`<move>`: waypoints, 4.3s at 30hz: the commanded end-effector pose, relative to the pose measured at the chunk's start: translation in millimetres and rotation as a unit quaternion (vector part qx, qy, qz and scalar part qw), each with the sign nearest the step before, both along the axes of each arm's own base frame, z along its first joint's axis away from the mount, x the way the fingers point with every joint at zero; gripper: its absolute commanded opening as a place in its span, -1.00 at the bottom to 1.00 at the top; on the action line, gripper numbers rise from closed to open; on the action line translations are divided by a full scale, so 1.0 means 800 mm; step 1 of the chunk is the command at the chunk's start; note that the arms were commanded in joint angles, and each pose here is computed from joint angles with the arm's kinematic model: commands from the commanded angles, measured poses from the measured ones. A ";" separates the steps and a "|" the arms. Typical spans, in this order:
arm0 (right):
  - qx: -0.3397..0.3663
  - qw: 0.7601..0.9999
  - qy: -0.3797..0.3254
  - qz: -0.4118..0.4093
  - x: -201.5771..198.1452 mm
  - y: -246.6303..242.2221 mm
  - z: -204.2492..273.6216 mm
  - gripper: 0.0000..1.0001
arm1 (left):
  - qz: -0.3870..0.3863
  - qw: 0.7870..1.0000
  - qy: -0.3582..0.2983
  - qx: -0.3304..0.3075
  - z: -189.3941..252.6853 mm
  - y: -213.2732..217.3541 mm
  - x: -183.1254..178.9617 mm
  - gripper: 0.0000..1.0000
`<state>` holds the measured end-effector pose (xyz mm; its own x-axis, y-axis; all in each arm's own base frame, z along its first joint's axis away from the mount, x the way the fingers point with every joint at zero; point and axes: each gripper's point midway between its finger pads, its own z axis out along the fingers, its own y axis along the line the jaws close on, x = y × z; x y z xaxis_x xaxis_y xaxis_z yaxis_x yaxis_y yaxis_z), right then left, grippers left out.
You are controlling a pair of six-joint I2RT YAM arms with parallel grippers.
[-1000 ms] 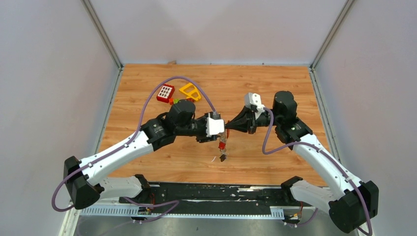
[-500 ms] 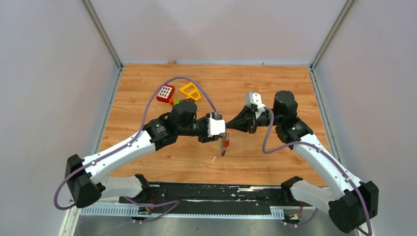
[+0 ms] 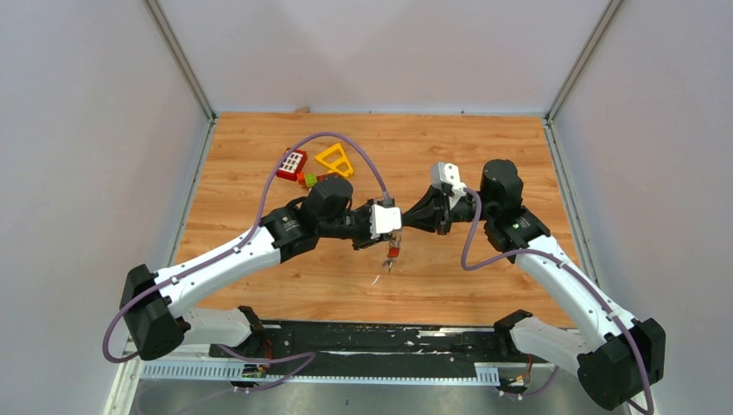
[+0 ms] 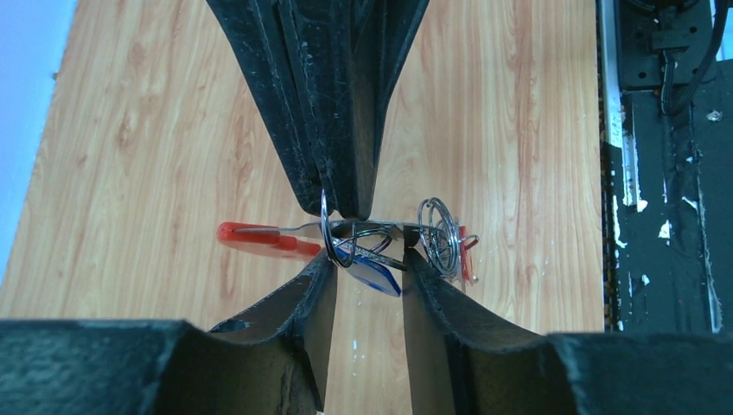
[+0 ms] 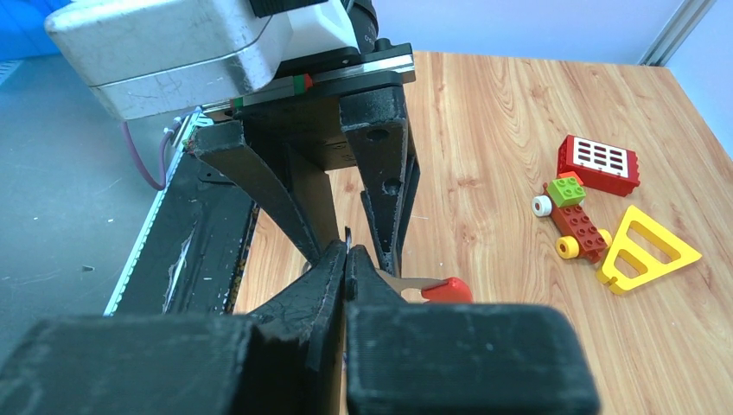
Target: Put the keys on the keyring
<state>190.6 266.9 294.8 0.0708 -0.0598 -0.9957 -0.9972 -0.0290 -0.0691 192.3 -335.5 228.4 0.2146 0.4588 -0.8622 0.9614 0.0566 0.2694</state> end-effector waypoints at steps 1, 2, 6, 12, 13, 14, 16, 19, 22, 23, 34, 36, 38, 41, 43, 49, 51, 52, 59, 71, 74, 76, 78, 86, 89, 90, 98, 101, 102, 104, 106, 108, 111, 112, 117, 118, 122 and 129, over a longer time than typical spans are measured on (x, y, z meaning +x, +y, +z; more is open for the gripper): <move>0.017 0.999 -0.034 0.006 -0.003 -0.003 0.029 -1.00 | -0.006 1.000 0.001 -0.030 0.020 -0.011 -0.002 -0.22; 0.017 0.999 -0.035 0.005 -0.003 -0.003 0.029 -1.00 | -0.007 1.000 0.002 -0.030 0.020 -0.011 -0.003 -0.26; 0.016 0.999 -0.035 0.000 0.001 -0.004 0.027 -1.00 | -0.017 0.999 0.005 -0.033 0.021 -0.013 -0.007 -0.48; 0.016 0.999 -0.036 -0.003 0.002 -0.005 0.027 -1.00 | -0.014 0.999 0.001 -0.029 0.022 -0.009 -0.006 -0.68; 0.016 0.999 -0.036 -0.004 0.003 -0.006 0.027 -1.00 | -0.013 0.999 0.000 -0.029 0.023 -0.008 -0.007 -0.70; 0.016 0.999 -0.036 -0.004 0.003 -0.006 0.027 -1.00 | -0.013 1.000 -0.002 -0.027 0.023 -0.007 -0.006 -0.74; 0.015 0.999 -0.035 -0.006 0.004 -0.005 0.025 -1.00 | -0.014 1.000 -0.008 -0.026 0.026 -0.006 -0.006 -0.83; 0.013 0.999 -0.034 -0.010 0.008 -0.005 0.022 -1.00 | -0.012 1.000 -0.014 -0.020 0.030 -0.003 -0.004 -1.00; 0.009 0.999 -0.027 -0.013 0.012 -0.003 0.017 -1.00 | 0.000 1.000 -0.022 -0.013 0.036 0.000 0.002 -1.00; 0.008 1.000 -0.025 -0.016 0.014 -0.003 0.015 -1.00 | 0.004 1.000 -0.025 -0.013 0.040 0.000 0.004 -1.00; 0.002 0.999 -0.009 -0.040 0.026 -0.002 0.009 -1.00 | 0.018 0.999 -0.029 0.012 0.045 0.007 0.011 -1.00; 0.002 0.999 -0.010 -0.038 0.025 -0.002 0.009 -1.00 | 0.021 0.999 -0.026 0.022 0.042 0.008 0.013 -1.00; 0.003 0.999 -0.012 -0.039 0.025 -0.003 0.009 -1.00 | 0.024 0.999 -0.025 0.030 0.041 0.011 0.013 -1.00; 0.002 0.999 -0.019 -0.042 0.025 -0.003 0.009 -1.00 | 0.021 0.999 -0.027 0.041 0.040 0.016 0.011 -1.00; 0.002 0.999 -0.022 -0.044 0.026 -0.004 0.009 -1.00 | 0.019 0.998 -0.030 0.045 0.041 0.020 0.009 -1.00; 0.000 0.999 -0.021 -0.046 0.029 -0.003 0.003 -1.00 | 0.007 0.999 -0.029 0.039 0.058 0.022 0.000 -1.00; -0.001 0.999 -0.021 -0.048 0.029 -0.002 0.000 -1.00 | 0.002 0.999 -0.025 0.037 0.062 0.020 -0.001 -1.00; -0.001 0.999 -0.023 -0.049 0.030 -0.002 -0.001 -1.00 | -0.001 0.999 -0.023 0.039 0.062 0.019 -0.002 -1.00; -0.012 0.996 -0.032 -0.079 0.045 -0.005 -0.006 -0.91 | -0.005 0.997 -0.008 0.074 0.055 0.017 0.003 -1.00; -0.033 0.984 -0.021 -0.176 0.073 -0.046 -0.002 -0.13 | -0.011 0.992 0.056 0.111 0.031 0.011 -0.004 -1.00; -0.040 0.977 -0.027 -0.209 0.077 -0.068 0.005 -0.04 | 0.001 0.989 0.083 0.119 0.029 0.004 0.004 -1.00; -0.053 0.970 -0.029 -0.234 0.078 -0.083 0.006 -0.01 | 0.011 0.988 0.099 0.118 0.030 -0.002 0.012 -1.00; -0.075 0.963 -0.030 -0.258 0.078 -0.096 0.002 0.01 | 0.023 0.987 0.113 0.117 0.032 -0.010 0.022 -1.00; -0.099 0.928 -0.017 -0.359 0.085 -0.142 0.002 0.06 | 0.071 0.983 0.132 0.104 0.040 -0.066 0.095 -1.00; -0.104 0.912 -0.019 -0.396 0.090 -0.161 0.005 0.06 | 0.090 0.986 0.106 0.088 0.050 -0.085 0.130 -1.00; -0.105 0.907 -0.018 -0.407 0.091 -0.166 0.004 0.06 | 0.093 0.988 0.095 0.082 0.052 -0.089 0.139 -1.00; -0.101 0.883 -0.031 -0.457 0.099 -0.194 0.005 0.12 | 0.054 0.974 0.166 0.144 -0.078 -0.077 0.100 -1.00; -0.100 0.884 -0.033 -0.456 0.099 -0.194 0.002 0.15 | 0.038 0.957 0.209 0.200 -0.149 -0.063 0.070 -1.00; -0.101 0.885 -0.032 -0.454 0.099 -0.194 0.000 0.16 | 0.031 0.951 0.222 0.214 -0.166 -0.060 0.061 -1.00; -0.102 0.886 -0.031 -0.451 0.099 -0.194 -0.002 0.16 | 0.018 0.940 0.251 0.231 -0.190 -0.056 0.041 -1.00; -0.103 0.888 -0.027 -0.448 0.099 -0.194 -0.006 0.16 | 0.010 0.934 0.265 0.240 -0.204 -0.053 0.027 -1.00; -0.105 0.889 -0.025 -0.444 0.098 -0.194 -0.010 0.16 | 0.004 0.930 0.271 0.247 -0.211 -0.048 0.015 -1.00; -0.107 0.890 -0.022 -0.442 0.098 -0.194 -0.014 0.16 | -0.003 0.924 0.281 0.259 -0.222 -0.040 -0.001 -1.00; -0.107 0.890 -0.022 -0.442 0.098 -0.194 -0.014 0.16 | -0.002 0.920 0.288 0.266 -0.228 -0.034 -0.006 -1.00; -0.107 0.892 -0.022 -0.439 0.097 -0.194 -0.015 0.16 | 0.001 0.897 0.320 0.305 -0.254 -0.011 -0.029 -1.00; -0.108 0.892 -0.022 -0.438 0.097 -0.193 -0.016 0.16 | 0.003 0.892 0.324 0.316 -0.259 -0.005 -0.032 -1.00; -0.108 0.894 -0.021 -0.435 0.097 -0.192 -0.016 0.16 | 0.014 0.883 0.320 0.343 -0.270 0.014 -0.035 -1.00; -0.111 0.895 -0.021 -0.432 0.096 -0.192 -0.019 0.16 | 0.037 0.858 0.318 0.401 -0.283 0.047 -0.037 -0.82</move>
